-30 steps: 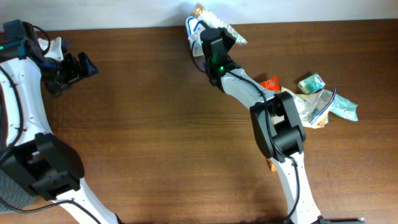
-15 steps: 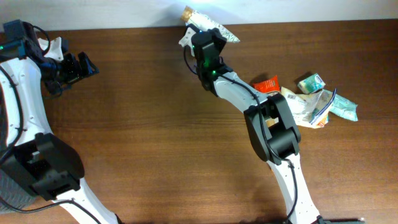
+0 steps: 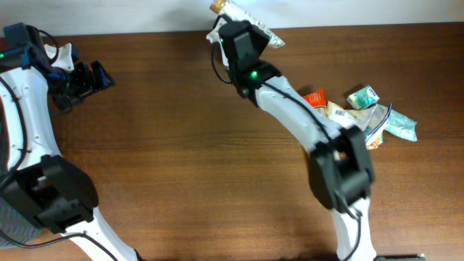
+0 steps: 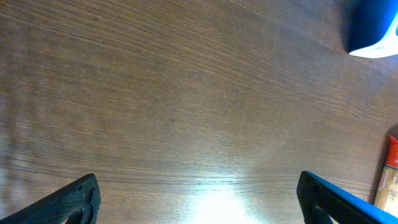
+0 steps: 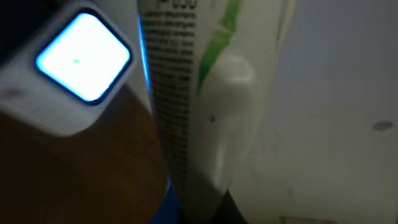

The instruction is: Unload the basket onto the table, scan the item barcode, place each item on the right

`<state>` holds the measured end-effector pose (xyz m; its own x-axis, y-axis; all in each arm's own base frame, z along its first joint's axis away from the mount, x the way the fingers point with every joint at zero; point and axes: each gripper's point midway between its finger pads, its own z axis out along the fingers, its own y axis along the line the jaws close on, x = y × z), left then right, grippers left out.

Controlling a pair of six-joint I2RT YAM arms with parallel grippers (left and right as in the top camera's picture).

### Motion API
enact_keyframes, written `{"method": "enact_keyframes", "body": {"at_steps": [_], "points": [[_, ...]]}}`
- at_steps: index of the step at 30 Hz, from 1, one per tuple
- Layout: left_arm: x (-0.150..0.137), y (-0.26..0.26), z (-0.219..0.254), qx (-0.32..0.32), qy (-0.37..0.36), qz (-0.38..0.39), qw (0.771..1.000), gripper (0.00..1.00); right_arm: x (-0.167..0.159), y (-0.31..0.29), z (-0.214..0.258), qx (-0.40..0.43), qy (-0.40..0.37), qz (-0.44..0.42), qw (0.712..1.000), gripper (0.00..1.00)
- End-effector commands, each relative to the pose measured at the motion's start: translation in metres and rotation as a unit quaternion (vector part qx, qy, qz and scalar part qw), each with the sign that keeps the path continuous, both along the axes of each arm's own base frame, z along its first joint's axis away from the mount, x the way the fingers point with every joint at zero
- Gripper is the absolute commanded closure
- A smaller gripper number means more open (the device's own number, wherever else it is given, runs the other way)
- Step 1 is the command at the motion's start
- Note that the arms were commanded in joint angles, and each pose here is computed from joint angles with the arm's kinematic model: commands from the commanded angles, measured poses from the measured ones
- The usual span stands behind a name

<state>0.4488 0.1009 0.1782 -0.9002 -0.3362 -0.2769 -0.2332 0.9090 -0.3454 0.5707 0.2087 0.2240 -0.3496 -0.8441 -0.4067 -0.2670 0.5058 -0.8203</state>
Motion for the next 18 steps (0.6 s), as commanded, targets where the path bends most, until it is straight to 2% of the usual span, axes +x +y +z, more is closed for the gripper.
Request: {"method": "enact_keyframes", "body": {"at_steps": [1, 3, 5, 8, 11, 13, 18], "points": [[0.0, 0.002, 0.011, -0.002, -0.013, 0.005, 1.0, 0.01, -0.048, 0.028, 0.058, 0.212, 0.032, 0.038, 0.976, 0.96], [0.0, 0.002, 0.011, -0.001, -0.013, 0.005, 1.0, 0.01, -0.08, 0.026, 0.049, 0.279, 0.106, 0.021, 0.954, 0.96], [0.0, 0.002, 0.011, -0.001, -0.013, 0.005, 1.0, 0.01, -0.116, 0.008, 0.03, 0.333, 0.184, -0.055, 0.923, 0.96], [0.0, 0.002, 0.011, -0.001, -0.013, 0.005, 1.0, 0.01, -0.167, -0.034, -0.014, 0.31, 0.295, -0.173, 0.887, 0.96], [0.0, 0.002, 0.011, -0.001, -0.013, 0.005, 1.0, 0.01, -0.192, -0.055, -0.055, 0.287, 0.359, -0.243, 0.854, 0.96], [0.0, 0.002, 0.011, -0.002, -0.013, 0.005, 1.0, 0.01, -0.201, -0.066, -0.082, 0.266, 0.383, -0.265, 0.844, 0.96], [0.0, 0.002, 0.011, -0.002, -0.013, 0.005, 1.0, 0.01, -0.212, -0.093, -0.145, 0.267, 0.393, -0.318, 0.82, 0.96]]}}
